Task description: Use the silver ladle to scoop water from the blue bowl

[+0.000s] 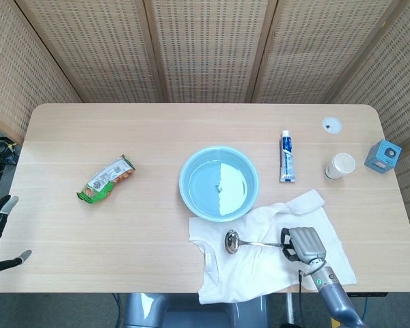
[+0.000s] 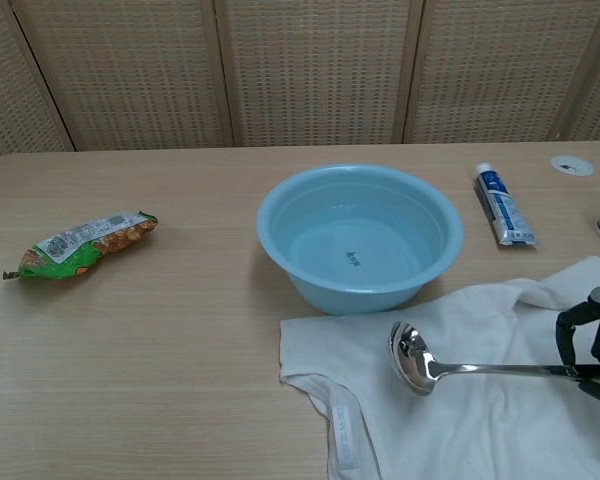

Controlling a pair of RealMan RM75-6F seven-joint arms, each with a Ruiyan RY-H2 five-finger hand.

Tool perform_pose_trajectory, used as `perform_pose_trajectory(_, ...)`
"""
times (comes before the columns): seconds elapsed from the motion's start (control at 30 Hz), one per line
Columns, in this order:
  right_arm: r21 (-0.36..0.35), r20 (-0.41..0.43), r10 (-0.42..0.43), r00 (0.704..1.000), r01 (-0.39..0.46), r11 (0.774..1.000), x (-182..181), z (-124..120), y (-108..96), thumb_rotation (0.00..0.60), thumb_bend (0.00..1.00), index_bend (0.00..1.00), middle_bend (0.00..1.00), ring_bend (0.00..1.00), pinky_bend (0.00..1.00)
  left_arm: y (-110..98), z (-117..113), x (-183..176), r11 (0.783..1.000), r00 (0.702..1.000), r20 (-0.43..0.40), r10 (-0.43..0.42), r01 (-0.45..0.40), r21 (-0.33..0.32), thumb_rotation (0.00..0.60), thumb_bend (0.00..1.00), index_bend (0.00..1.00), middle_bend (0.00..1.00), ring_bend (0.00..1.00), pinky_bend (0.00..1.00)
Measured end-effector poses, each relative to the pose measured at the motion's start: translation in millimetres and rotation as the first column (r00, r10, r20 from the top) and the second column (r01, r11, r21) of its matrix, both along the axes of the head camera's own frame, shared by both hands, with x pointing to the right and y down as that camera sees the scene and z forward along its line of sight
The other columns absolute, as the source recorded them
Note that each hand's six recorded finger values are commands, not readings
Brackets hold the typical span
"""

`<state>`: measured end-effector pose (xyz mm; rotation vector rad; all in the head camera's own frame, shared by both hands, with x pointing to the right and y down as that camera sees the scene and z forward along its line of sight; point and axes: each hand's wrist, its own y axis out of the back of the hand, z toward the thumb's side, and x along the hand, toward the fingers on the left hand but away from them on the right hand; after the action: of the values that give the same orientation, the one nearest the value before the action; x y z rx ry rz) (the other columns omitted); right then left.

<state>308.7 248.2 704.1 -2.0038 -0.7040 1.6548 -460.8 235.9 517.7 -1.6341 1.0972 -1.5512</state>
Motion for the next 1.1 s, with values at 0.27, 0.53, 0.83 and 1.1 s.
perform_pose_trajectory(0.27, 0.033, 0.030, -0.049, 0.998, 0.048, 0.998, -2, -20, -4, 0.600, 0.77, 0.68, 0.99, 1.00, 1.00, 0, -1, -1, 1.000, 1.000, -0.002, -0.003, 0.003, 0.003, 0.600, 0.00, 0.00, 0.00, 0.00, 0.00)
perform_pose_trajectory(0.53, 0.087, 0.033, -0.125, 0.992, 0.121, 0.989, -10, -52, -14, 0.600, 0.77, 0.68, 0.99, 1.00, 1.00, -1, 1, 0, 1.000, 1.000, 0.000, 0.000, 0.000, -0.002, 0.600, 0.00, 0.00, 0.00, 0.00, 0.00)
perform_pose_trajectory(0.83, 0.193, -0.058, -0.224, 0.973, 0.231, 0.953, -26, -89, -61, 0.600, 0.77, 0.69, 0.99, 1.00, 1.00, -1, 5, 0, 1.000, 1.000, 0.005, -0.002, 0.002, -0.013, 0.600, 0.00, 0.00, 0.00, 0.00, 0.00)
perform_pose_trajectory(1.1, 0.237, -0.165, -0.214, 0.963, 0.249, 0.939, -38, -110, -123, 0.600, 0.77, 0.69, 0.99, 1.00, 1.00, -2, 6, -1, 1.000, 1.000, 0.002, -0.005, 0.005, -0.014, 0.600, 0.00, 0.00, 0.00, 0.00, 0.00)
